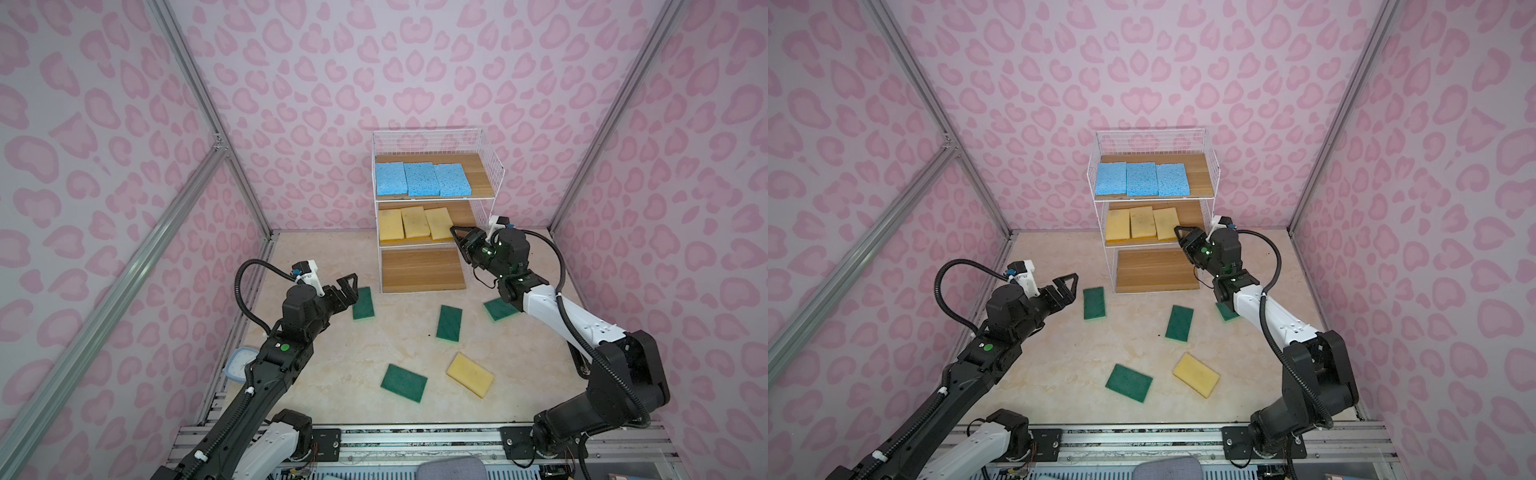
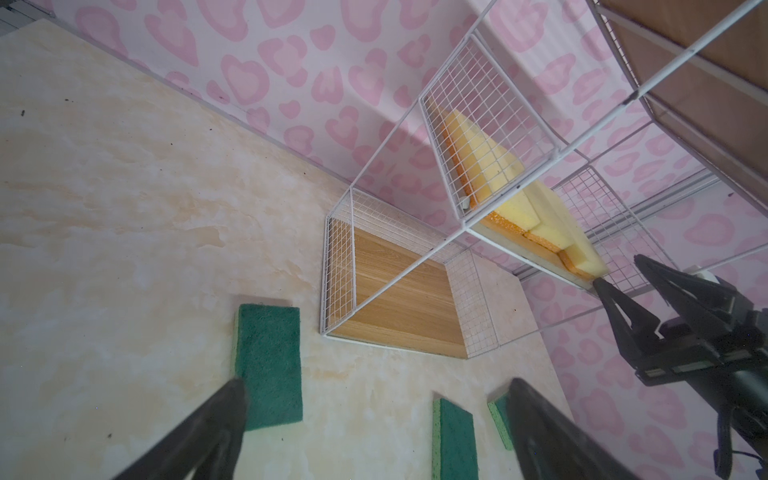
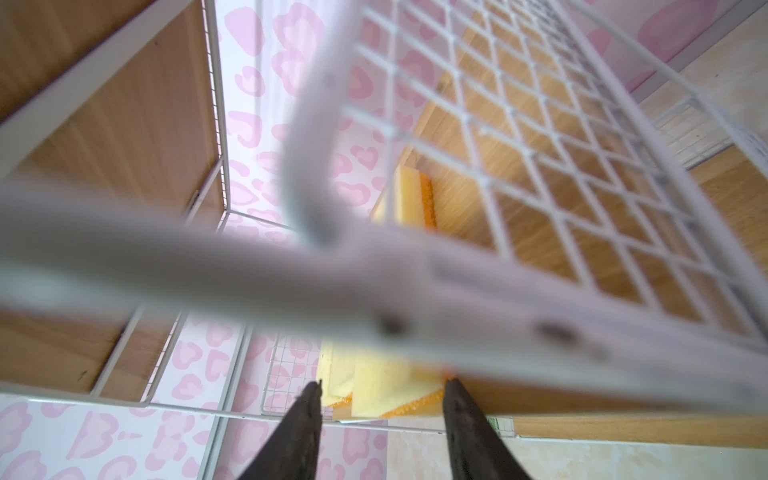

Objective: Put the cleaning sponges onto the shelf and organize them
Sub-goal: 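Release the shelf and draw both grippers back toward the table, then lower the left gripper onto the yellow sponge while the right withdraws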

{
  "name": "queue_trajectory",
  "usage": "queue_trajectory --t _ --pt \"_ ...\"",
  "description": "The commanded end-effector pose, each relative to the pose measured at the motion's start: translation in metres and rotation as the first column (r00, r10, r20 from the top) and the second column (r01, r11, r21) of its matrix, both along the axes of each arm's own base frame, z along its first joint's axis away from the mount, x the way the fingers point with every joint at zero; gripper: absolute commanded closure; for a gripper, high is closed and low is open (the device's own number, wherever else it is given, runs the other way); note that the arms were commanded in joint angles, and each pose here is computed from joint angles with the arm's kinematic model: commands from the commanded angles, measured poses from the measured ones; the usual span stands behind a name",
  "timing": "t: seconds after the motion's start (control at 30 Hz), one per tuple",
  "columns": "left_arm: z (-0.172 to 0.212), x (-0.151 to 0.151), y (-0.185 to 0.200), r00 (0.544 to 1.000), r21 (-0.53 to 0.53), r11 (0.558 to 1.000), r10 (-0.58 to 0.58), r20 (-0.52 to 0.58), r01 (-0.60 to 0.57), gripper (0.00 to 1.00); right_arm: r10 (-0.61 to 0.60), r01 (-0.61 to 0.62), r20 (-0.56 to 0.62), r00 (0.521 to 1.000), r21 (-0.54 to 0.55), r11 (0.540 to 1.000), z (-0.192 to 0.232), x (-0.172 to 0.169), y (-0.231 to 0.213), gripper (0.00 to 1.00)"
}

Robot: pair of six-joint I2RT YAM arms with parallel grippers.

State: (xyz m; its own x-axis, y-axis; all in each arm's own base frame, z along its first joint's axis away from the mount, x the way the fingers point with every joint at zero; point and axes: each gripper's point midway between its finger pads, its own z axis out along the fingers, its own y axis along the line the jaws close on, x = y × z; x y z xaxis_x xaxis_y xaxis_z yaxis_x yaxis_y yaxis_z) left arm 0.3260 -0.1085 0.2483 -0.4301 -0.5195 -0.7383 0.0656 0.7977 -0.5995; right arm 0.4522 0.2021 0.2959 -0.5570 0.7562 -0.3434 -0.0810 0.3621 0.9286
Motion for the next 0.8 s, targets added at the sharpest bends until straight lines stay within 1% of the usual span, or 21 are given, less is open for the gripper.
queue_trajectory --t 0.0,0.07,0.2,0.27,0.3,0.4,0.53,0.67,0.77 --pt "-0.009 0.001 -0.009 0.998 0.006 0.999 -0.053 -0.036 0.053 0.03 0.053 -0.052 0.019 0.998 -0.024 0.998 0.002 -0.009 0.008 0.40" --pt "-0.014 0.001 -0.016 0.995 0.009 0.996 -0.088 -0.055 0.088 0.03 0.055 -0.054 0.022 0.998 -0.036 0.998 0.003 -0.014 0.007 0.36" --pt "-0.018 -0.002 -0.033 0.983 0.029 0.985 -0.170 -0.072 0.173 0.03 0.065 -0.063 0.027 0.998 -0.069 0.996 0.006 -0.026 0.003 0.32" --pt "-0.020 -0.005 -0.044 0.974 0.045 0.975 -0.212 -0.084 0.216 0.01 0.086 -0.083 0.024 0.996 -0.098 0.992 0.007 -0.034 0.002 0.31" --pt "-0.022 -0.007 -0.051 0.968 0.055 0.970 -0.233 -0.094 0.239 0.02 0.097 -0.094 0.017 0.995 -0.120 0.988 0.005 -0.038 0.002 0.30" --pt "-0.030 -0.012 -0.072 0.949 0.074 0.951 -0.290 -0.123 0.300 0.12 0.111 -0.110 0.000 0.994 -0.171 0.979 0.000 -0.051 -0.003 0.28" --pt "-0.045 -0.022 -0.105 0.913 0.095 0.916 -0.371 -0.169 0.390 0.24 0.105 -0.105 -0.009 0.994 -0.195 0.975 -0.006 -0.071 -0.018 0.27" --pt "-0.066 -0.036 -0.145 0.857 0.100 0.865 -0.462 -0.229 0.492 0.33 0.091 -0.093 -0.019 0.996 -0.210 0.973 -0.009 -0.090 -0.041 0.27" --pt "-0.087 -0.048 -0.175 0.805 0.095 0.821 -0.519 -0.287 0.563 0.36 0.060 -0.066 -0.033 0.998 -0.209 0.976 -0.017 -0.103 -0.062 0.27"
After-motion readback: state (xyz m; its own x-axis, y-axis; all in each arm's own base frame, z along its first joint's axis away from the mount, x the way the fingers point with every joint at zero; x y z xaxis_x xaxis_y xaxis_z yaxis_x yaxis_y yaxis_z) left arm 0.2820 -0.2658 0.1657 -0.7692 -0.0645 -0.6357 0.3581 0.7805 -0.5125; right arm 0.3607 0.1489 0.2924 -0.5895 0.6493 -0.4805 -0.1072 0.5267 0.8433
